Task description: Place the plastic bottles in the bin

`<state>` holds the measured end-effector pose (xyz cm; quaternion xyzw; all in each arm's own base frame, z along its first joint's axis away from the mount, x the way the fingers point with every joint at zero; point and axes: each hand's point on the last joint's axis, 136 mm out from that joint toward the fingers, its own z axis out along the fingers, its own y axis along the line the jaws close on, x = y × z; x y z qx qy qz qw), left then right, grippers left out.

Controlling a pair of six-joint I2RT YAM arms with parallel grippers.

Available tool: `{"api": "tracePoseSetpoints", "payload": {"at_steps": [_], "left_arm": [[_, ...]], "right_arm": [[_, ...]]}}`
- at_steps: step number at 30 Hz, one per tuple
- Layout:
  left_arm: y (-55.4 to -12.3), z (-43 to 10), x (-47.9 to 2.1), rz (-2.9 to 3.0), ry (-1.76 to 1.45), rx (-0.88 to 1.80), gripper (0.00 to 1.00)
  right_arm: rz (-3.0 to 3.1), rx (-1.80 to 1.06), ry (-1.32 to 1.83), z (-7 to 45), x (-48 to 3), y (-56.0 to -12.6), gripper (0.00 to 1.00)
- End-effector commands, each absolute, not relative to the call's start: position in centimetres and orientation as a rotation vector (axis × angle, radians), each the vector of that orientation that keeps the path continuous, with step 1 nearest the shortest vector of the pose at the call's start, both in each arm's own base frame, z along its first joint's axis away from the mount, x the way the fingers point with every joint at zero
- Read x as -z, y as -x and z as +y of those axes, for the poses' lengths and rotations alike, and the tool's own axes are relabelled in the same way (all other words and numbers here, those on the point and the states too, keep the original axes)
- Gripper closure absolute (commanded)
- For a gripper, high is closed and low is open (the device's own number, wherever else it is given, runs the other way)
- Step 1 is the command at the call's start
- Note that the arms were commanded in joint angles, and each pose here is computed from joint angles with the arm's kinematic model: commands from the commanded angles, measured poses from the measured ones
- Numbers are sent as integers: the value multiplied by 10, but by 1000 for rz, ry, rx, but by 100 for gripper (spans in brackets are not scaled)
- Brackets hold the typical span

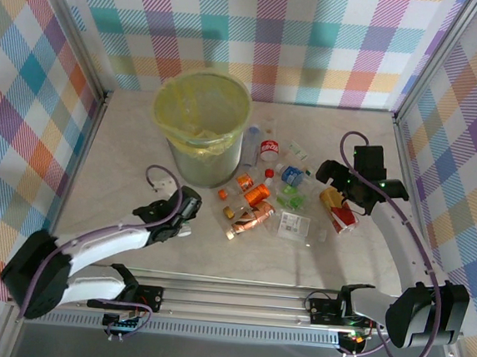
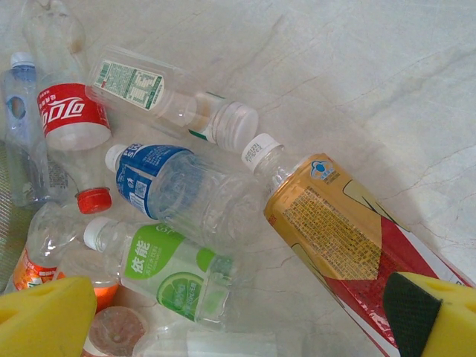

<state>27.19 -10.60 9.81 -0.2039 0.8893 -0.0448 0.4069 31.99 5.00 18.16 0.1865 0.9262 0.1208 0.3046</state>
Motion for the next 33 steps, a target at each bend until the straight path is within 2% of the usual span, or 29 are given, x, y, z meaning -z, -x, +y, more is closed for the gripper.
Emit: {"api": "tracePoseSetpoints", "payload": {"at_steps": [1,8,15,20,26,33], "left_arm": [[-264,-70,-147,2133,543,-1,54],[-262,-60,-253,1975,380,68,55],[-287,-103,-356,1847,66,192,56],[-318,-133,-409,1777,-176,170,56],[-384,-145,-430,1797,-337,229,57],[-445,-153,-401,1891,-536,313,58]], "right_arm": [[2428,-324,-503,47,-190,-316,0],[2409,-338,-494,48,-198,-316,0],[2412,-344,-480,49,-202,-314,0],[2421,-365,-464,52,-203,-313,0],[2426,-389,-444,56,-207,-313,0],[2451,-390,-419,59,-208,-313,0]]}}
